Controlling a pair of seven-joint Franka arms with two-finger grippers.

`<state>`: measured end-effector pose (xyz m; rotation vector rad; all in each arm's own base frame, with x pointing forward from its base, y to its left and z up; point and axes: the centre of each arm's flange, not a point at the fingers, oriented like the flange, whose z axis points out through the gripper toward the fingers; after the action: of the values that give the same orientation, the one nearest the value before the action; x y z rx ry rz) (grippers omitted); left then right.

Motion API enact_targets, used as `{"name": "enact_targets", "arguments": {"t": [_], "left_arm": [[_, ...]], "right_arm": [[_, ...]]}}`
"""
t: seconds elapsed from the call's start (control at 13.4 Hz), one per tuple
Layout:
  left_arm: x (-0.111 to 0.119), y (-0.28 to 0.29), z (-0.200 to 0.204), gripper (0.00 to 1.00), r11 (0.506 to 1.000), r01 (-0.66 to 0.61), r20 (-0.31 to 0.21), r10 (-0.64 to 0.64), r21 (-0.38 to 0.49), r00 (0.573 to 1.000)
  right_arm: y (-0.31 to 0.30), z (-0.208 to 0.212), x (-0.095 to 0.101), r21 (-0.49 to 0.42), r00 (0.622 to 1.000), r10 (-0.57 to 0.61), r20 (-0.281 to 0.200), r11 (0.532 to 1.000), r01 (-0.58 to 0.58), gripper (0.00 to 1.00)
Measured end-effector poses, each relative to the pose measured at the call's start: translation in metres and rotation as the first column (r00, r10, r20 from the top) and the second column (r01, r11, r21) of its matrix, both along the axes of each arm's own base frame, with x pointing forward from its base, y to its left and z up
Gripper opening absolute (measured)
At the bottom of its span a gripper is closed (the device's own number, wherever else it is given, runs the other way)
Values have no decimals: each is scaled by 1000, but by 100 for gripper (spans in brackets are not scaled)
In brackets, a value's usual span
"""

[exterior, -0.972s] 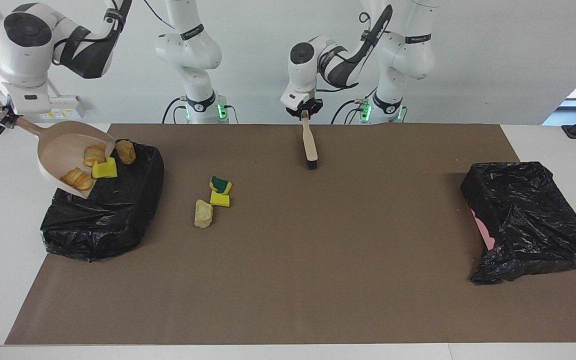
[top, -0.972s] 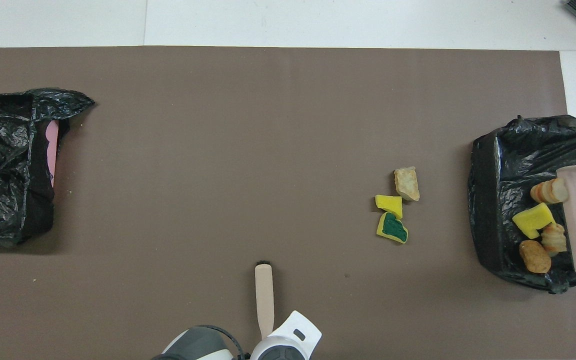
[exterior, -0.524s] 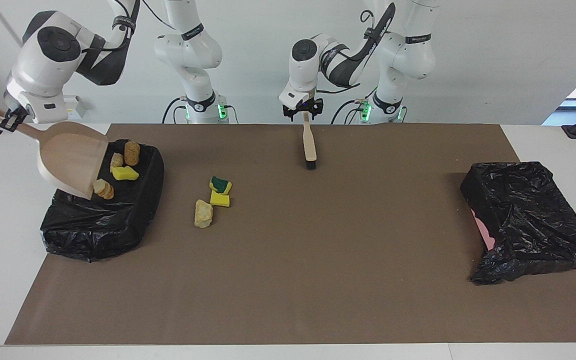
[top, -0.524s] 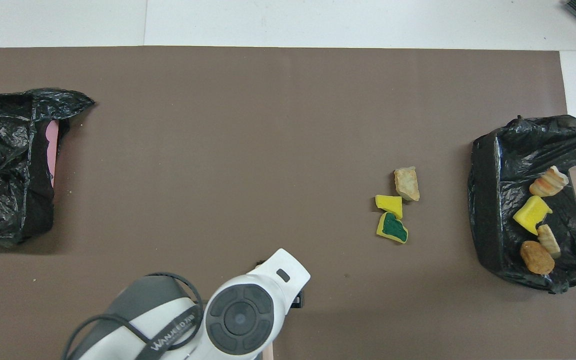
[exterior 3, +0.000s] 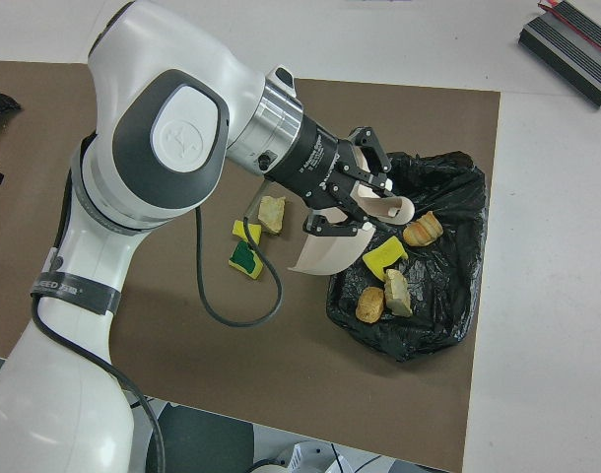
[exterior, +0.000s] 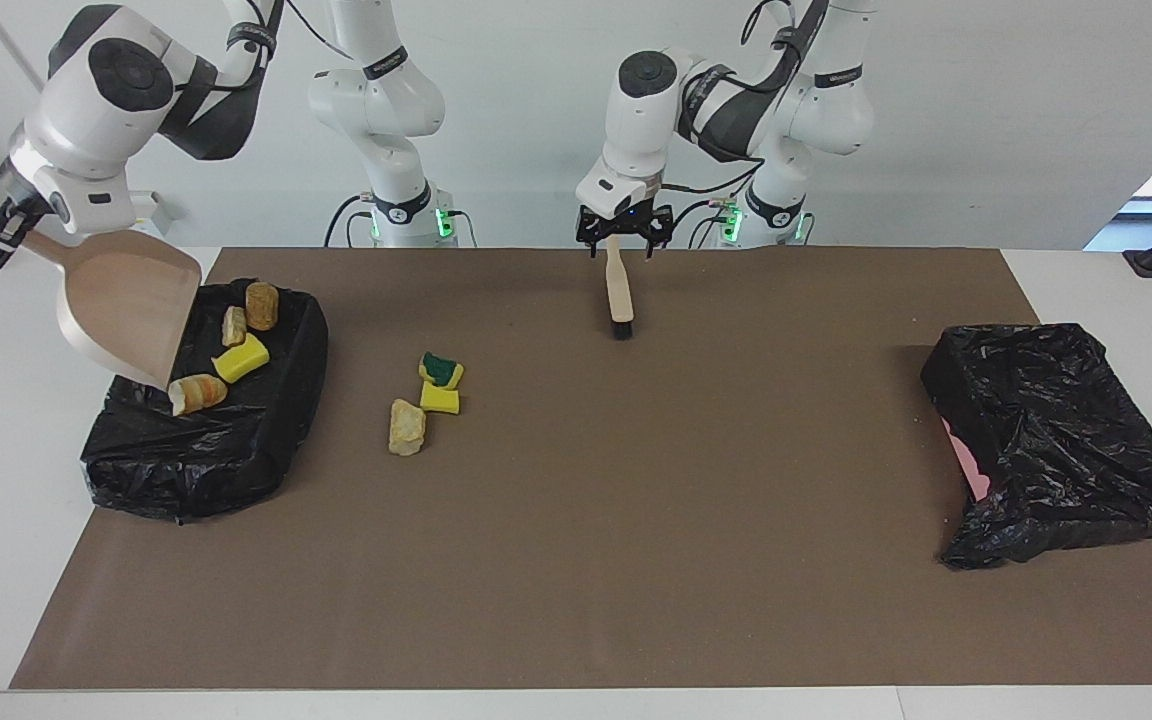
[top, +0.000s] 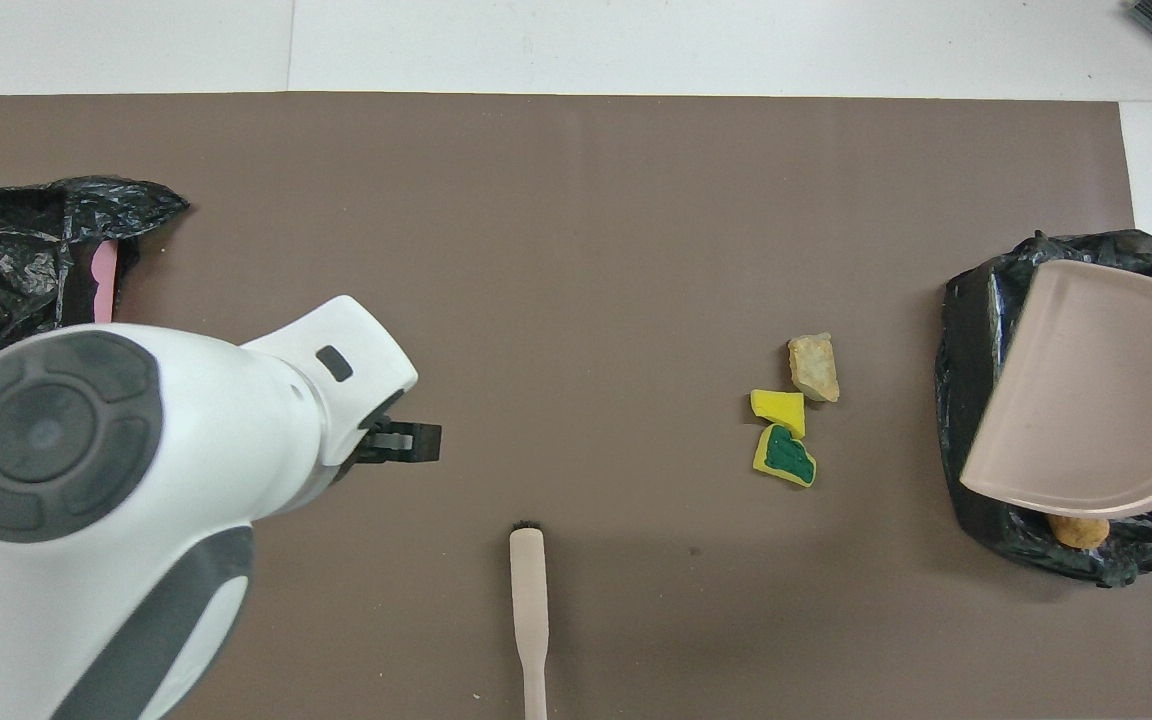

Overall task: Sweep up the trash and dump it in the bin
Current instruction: 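Tip the dustpan with the right gripper to dump trash into bag, then return the dustpan to the table center with the right gripper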

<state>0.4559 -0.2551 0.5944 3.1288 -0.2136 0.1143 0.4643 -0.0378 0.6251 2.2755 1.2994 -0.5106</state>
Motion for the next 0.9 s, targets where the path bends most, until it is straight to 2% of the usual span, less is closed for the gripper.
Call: {"name": "enact_targets", "arguments": {"t": [0.07, 0.15, 0.37, 0.45, 0.6, 0.75, 0.9], "left_arm": [[9, 15, 14, 100, 1000, 6, 18, -6, -5, 1000], [15, 31, 29, 100, 1000, 13, 25, -13, -4, 1000], [21, 77, 73, 100, 1000, 1, 5, -1, 10, 1000], [19, 88, 79, 100, 1000, -11, -17, 11, 17, 1000], [16, 98, 84, 100, 999, -26, -51, 27, 29, 998], [16, 103, 88, 100, 999, -34, -64, 36, 32, 997], [27, 116, 91, 100, 999, -29, -77, 31, 32, 997]], "right_arm": [[19, -7, 1, 80, 993, -100, 58, 992, 95, 33], [41, -16, 4, 150, 975, -203, 96, 971, 187, 33], [125, -43, 15, 312, 866, -474, 159, 856, 411, 33], [153, -49, 18, 352, 819, -548, 168, 810, 469, 33], [206, -73, 29, 432, 703, -693, 162, 690, 581, 33], [266, -111, 48, 479, 604, -782, 156, 594, 646, 33], [330, -147, 69, 501, 520, -844, 133, 510, 699, 33]]}}
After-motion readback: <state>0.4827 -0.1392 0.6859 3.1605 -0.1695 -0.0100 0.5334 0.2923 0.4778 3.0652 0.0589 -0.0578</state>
